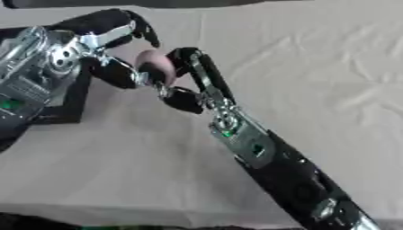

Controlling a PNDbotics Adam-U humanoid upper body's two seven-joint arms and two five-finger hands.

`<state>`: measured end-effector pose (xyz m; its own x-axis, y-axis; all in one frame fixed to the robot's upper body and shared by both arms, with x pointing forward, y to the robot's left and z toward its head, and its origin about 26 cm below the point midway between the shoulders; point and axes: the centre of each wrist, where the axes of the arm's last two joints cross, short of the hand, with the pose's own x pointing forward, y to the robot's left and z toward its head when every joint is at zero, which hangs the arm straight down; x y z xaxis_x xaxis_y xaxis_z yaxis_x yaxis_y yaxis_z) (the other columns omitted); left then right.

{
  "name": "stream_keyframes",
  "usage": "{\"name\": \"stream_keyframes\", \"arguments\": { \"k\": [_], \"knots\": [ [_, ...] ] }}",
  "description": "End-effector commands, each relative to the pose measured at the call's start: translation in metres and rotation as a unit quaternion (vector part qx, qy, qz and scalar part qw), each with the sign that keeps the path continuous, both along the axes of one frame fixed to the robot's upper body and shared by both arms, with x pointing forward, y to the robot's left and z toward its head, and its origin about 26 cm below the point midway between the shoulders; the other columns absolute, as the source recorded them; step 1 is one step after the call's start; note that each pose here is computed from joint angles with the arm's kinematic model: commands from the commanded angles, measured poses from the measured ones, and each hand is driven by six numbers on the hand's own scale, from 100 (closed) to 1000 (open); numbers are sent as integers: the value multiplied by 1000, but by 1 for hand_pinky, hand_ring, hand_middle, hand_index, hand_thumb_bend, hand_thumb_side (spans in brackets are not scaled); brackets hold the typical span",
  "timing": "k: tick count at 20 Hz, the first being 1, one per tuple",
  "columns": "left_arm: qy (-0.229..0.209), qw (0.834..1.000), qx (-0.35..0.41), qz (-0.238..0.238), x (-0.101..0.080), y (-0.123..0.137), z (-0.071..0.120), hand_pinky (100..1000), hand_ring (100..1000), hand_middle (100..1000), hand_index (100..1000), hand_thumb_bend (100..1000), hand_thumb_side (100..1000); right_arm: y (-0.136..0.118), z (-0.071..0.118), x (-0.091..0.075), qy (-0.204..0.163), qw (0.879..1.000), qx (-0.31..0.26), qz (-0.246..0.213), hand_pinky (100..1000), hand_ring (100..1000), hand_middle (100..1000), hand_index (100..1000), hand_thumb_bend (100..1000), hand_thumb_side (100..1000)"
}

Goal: Pick up the objects with one hand, pass them to the other hand, and then place them into the box on the other side of the table.

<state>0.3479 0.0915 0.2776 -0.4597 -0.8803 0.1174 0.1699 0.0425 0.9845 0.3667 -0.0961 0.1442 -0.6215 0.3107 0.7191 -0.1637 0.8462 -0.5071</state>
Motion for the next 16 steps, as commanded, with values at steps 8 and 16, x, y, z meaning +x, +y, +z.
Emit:
{"name": "stream_keyframes", "arguments": {
  "k": [8,16],
  "knots": [
    [61,997,17,44,0,7,7,868,874,792,854,262,100,-2,5,1,-22,1000,-5,3,602,589,489,515,100,100],
    [70,996,24,47,4,7,5,868,875,792,865,293,100,-2,5,0,-30,1000,-6,5,601,589,488,514,100,100]
  ]
}}
